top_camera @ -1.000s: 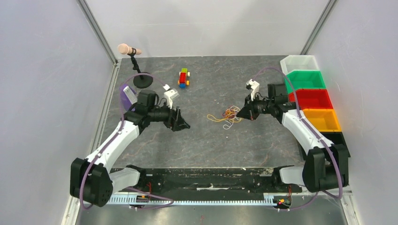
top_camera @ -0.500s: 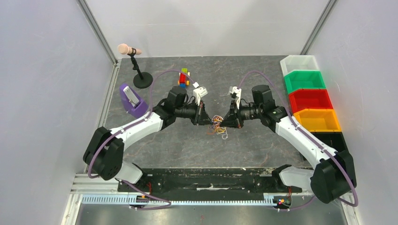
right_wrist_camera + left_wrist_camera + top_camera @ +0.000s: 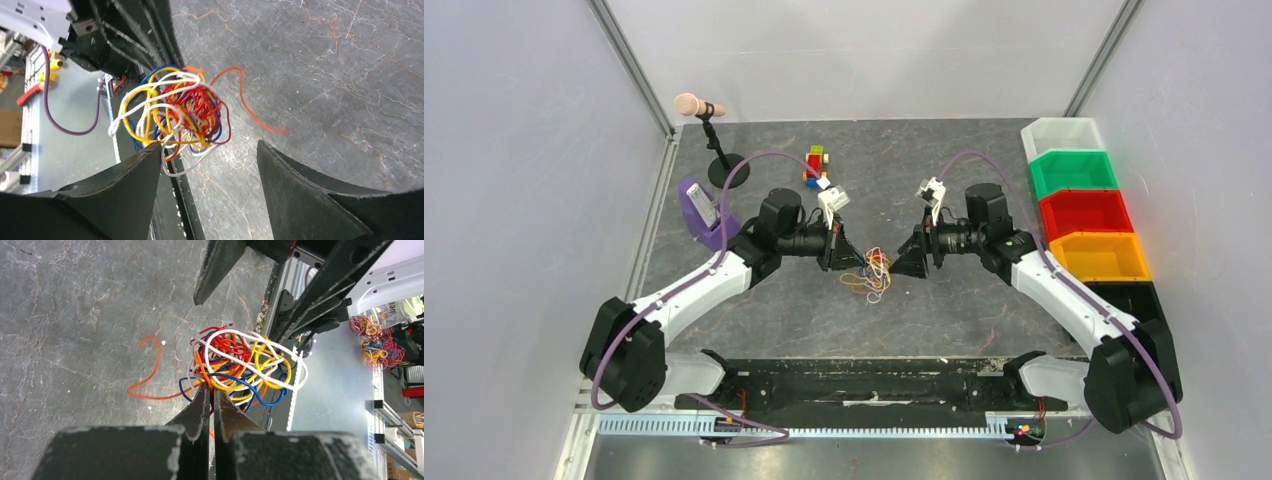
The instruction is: Untangle the cables
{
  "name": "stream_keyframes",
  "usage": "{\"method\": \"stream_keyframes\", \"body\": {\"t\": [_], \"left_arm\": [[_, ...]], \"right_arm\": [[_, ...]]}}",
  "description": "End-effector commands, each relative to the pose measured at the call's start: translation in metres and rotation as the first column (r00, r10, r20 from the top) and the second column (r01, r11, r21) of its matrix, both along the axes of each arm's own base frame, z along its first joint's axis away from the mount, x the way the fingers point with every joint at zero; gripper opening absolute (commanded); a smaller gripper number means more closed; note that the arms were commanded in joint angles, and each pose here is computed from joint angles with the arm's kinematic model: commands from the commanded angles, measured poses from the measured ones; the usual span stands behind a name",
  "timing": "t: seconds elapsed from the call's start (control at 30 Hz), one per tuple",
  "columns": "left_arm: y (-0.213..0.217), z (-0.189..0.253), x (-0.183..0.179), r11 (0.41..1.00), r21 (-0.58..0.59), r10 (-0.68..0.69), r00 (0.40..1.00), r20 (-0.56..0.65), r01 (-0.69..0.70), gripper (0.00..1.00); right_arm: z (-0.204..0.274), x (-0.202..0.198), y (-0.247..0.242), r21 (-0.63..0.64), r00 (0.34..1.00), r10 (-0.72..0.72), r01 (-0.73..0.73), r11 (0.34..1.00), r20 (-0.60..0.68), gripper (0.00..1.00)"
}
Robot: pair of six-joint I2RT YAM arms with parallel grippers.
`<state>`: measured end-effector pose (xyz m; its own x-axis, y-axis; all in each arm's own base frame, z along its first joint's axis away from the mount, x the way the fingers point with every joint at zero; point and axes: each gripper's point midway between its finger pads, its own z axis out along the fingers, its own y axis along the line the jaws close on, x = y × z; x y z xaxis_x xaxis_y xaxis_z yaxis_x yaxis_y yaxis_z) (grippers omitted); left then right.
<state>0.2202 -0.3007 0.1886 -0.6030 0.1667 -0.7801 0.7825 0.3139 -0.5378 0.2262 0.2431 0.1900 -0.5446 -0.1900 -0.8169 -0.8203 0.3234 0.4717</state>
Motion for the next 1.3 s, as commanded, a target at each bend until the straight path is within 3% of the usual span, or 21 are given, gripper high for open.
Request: {"method": "stream_keyframes", "body": {"t": [0.0, 0.1, 0.2, 0.3, 0.37, 0.47, 0.57, 0.73, 0.93, 1.17, 1.27], "left_arm": [[-0.004, 0.006, -0.001, 0.999, 0.008, -0.045, 0.997, 0.056, 0.044, 0.02], [-0.006, 0.012, -0.004, 0.998, -0.015, -0.06, 0.997, 0.046, 0.061, 0.02], [-0.009, 0.023, -0.008, 0.995, -0.067, -0.069, 0.997, 0.038, 0.071, 0.02], [-0.011, 0.03, -0.009, 0.993, -0.093, -0.067, 0.998, 0.021, 0.069, 0.02], [-0.011, 0.035, -0.01, 0.992, -0.104, -0.068, 0.997, 0.023, 0.07, 0.02], [-0.004, 0.042, -0.015, 0.993, -0.095, -0.073, 0.997, 0.027, 0.075, 0.02], [0.015, 0.039, -0.018, 0.996, -0.066, -0.054, 0.999, -0.003, 0.054, 0.02], [0.039, 0.031, -0.03, 0.998, -0.035, -0.047, 0.998, -0.053, 0.045, 0.02], [0.074, 0.034, -0.016, 0.998, 0.008, 0.057, 0.998, -0.027, -0.056, 0.02], [0.131, 0.035, -0.006, 0.983, 0.12, 0.126, 0.988, 0.085, -0.136, 0.02], [0.144, 0.029, -0.008, 0.974, 0.16, 0.143, 0.983, 0.113, -0.16, 0.02]], "right_arm": [[0.02, 0.022, 0.018, 0.09, 0.999, -0.049, 0.047, 0.995, 0.019, 0.68], [0.017, 0.018, 0.027, 0.095, 0.999, -0.033, 0.031, 0.995, 0.02, 0.58], [0.006, 0.008, 0.035, 0.092, 1.0, 0.001, -0.001, 0.996, -0.002, 0.62], [-0.004, -0.002, 0.041, 0.079, 1.0, 0.031, -0.03, 0.996, -0.005, 0.54], [-0.01, -0.002, 0.04, 0.051, 1.0, 0.027, -0.027, 0.998, 0.002, 0.4], [-0.023, 0.024, 0.021, -0.088, 0.992, -0.095, 0.102, 0.991, 0.08, 0.0], [-0.027, 0.053, -0.015, -0.176, 0.959, -0.246, 0.269, 0.947, 0.142, 0.0], [-0.022, 0.083, -0.063, -0.198, 0.88, -0.427, 0.465, 0.863, 0.209, 0.0], [-0.025, 0.102, -0.109, -0.268, 0.801, -0.503, 0.587, 0.764, 0.324, 0.0], [-0.035, 0.118, -0.179, -0.361, 0.714, -0.563, 0.698, 0.618, 0.416, 0.0], [-0.032, 0.122, -0.187, -0.345, 0.727, -0.571, 0.685, 0.642, 0.38, 0.0]]}}
